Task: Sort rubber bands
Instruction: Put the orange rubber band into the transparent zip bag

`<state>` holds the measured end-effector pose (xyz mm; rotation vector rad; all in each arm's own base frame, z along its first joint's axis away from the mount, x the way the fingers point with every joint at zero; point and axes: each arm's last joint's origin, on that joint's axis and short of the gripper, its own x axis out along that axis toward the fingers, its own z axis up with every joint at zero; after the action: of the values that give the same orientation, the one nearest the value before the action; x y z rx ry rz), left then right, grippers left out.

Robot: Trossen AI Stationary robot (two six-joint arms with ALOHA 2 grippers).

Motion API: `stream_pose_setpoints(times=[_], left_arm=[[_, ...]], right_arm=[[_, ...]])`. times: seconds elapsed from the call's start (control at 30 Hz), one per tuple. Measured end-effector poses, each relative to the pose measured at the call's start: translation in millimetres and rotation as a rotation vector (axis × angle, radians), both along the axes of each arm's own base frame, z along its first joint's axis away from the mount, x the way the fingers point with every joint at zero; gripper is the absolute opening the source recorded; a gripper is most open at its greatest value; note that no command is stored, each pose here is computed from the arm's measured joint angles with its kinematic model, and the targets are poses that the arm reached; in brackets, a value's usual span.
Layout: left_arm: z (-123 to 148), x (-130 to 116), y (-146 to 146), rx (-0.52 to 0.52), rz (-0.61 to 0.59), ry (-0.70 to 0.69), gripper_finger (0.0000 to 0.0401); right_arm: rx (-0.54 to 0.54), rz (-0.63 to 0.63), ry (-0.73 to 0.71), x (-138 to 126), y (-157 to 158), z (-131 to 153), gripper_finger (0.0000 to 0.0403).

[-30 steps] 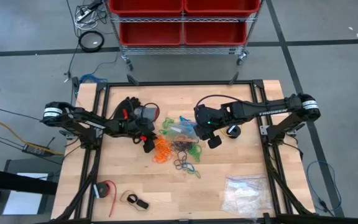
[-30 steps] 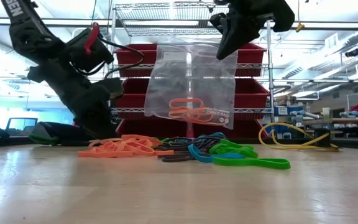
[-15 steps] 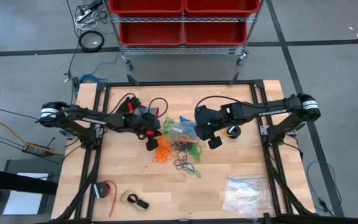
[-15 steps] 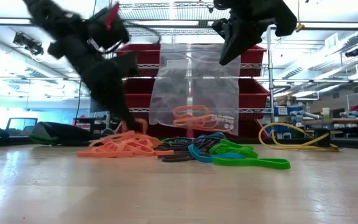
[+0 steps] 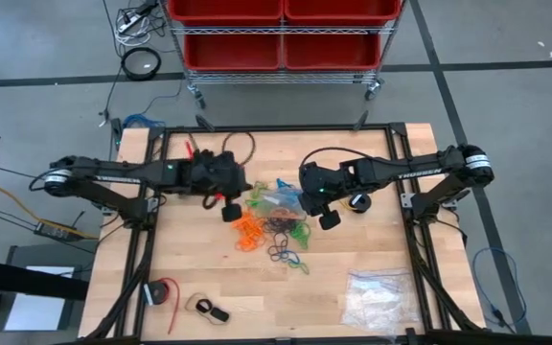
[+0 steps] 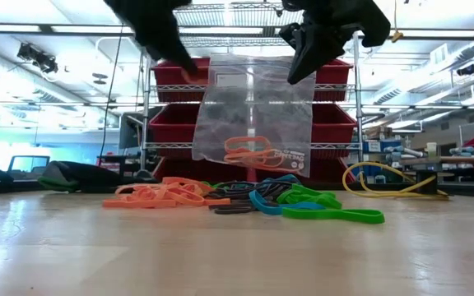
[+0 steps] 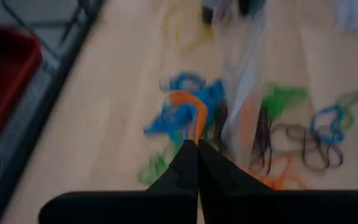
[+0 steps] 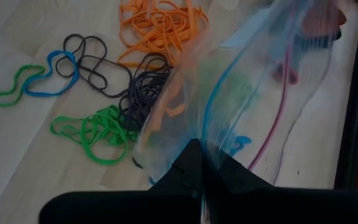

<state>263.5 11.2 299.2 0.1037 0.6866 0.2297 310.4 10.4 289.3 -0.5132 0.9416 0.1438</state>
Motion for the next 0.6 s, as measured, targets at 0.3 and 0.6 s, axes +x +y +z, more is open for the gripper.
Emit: stream_pose_setpoints(times=[0.3, 0.6], left_arm=[[29.8, 15.5, -2.6, 0.089, -0.053, -0.221, 0.0001], [12.5, 42.0, -4.2, 0.078, -0.112, -0.235, 0.0001]], right_arm=[[-0.001, 0.005, -0.034, 2.7, 0.4, 2.0, 0.0], [-0.003, 0.007, -0.042, 3.3, 0.4, 2.4, 0.0]])
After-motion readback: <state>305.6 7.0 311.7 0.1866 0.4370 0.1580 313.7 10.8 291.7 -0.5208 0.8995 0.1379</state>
